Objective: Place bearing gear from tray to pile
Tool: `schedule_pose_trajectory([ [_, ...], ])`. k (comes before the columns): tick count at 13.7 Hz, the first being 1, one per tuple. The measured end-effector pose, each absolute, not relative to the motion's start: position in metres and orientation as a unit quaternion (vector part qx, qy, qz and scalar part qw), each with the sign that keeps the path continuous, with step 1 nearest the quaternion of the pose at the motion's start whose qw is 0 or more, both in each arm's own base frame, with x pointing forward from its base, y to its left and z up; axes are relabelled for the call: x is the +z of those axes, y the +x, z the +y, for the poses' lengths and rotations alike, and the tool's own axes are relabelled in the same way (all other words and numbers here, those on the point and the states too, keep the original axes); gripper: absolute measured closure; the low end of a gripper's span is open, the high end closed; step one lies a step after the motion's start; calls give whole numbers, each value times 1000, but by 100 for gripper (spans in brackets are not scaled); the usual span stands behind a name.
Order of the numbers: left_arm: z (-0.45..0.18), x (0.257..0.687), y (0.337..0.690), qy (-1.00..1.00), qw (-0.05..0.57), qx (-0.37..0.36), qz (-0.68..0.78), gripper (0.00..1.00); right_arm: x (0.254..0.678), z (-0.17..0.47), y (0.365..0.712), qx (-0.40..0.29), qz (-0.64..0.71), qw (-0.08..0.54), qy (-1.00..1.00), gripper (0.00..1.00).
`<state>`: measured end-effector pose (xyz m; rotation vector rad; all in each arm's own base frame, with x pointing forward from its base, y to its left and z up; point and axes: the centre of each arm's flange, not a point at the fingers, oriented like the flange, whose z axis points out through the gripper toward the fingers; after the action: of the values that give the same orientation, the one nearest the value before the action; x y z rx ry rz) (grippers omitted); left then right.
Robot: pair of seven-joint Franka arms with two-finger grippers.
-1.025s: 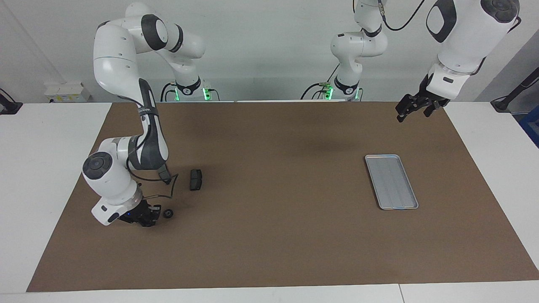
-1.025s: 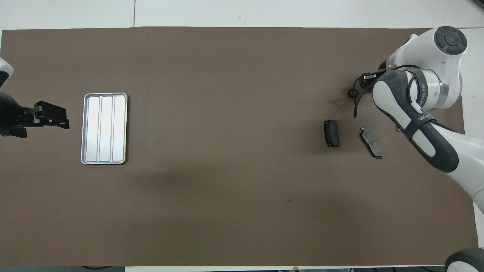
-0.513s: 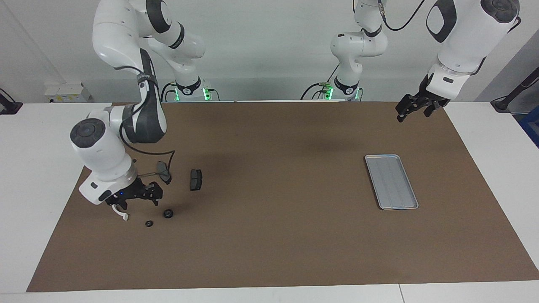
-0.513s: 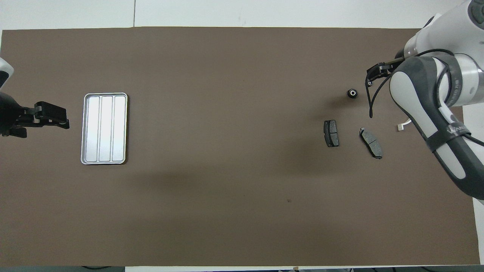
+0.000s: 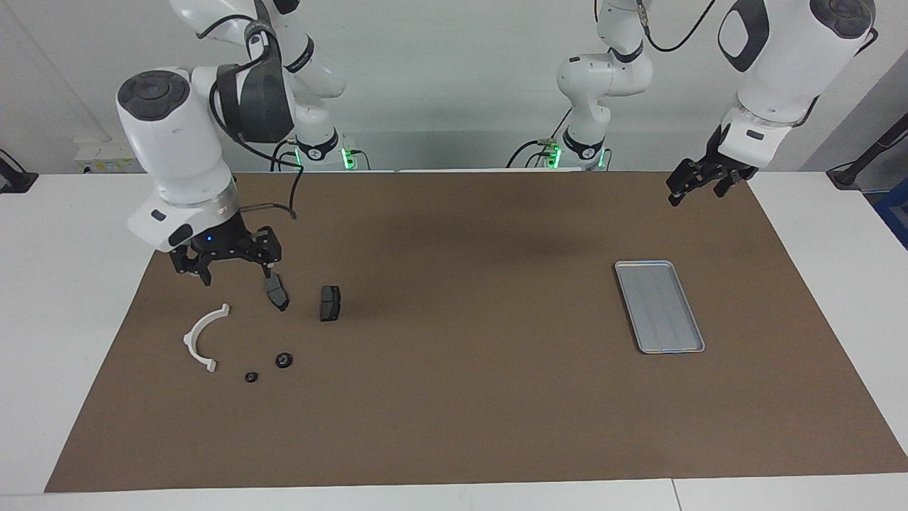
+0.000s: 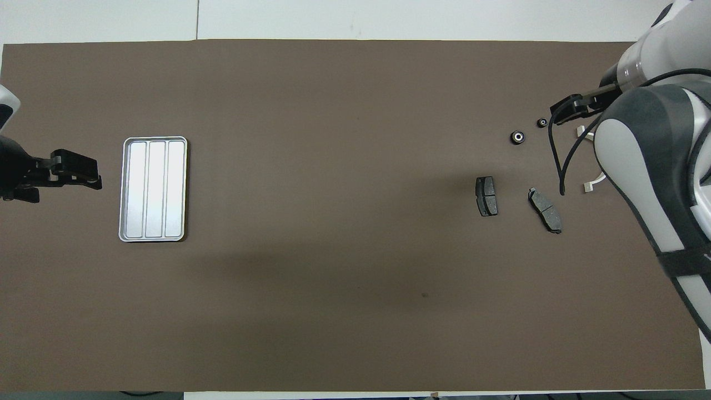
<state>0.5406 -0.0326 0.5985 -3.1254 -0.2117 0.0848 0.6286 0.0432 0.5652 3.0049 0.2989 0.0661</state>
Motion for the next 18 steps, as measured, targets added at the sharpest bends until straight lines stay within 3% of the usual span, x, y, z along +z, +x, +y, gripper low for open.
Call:
schedule_pose_trajectory([
  [6, -33, 598, 541, -997, 4, 27, -68, 0, 610, 84, 590, 15, 118, 42, 992, 0],
  [9, -33, 598, 541, -997, 4, 27, -68, 0, 636, 61, 569, 11, 85, 22, 996, 0],
  [15, -33, 598, 541, -997, 4, 27, -68, 0, 588, -13, 561, 14, 46, 11, 999, 0],
  [18, -33, 598, 541, -997, 4, 27, -68, 0, 596, -13, 553, 21, 46, 11, 999, 0],
])
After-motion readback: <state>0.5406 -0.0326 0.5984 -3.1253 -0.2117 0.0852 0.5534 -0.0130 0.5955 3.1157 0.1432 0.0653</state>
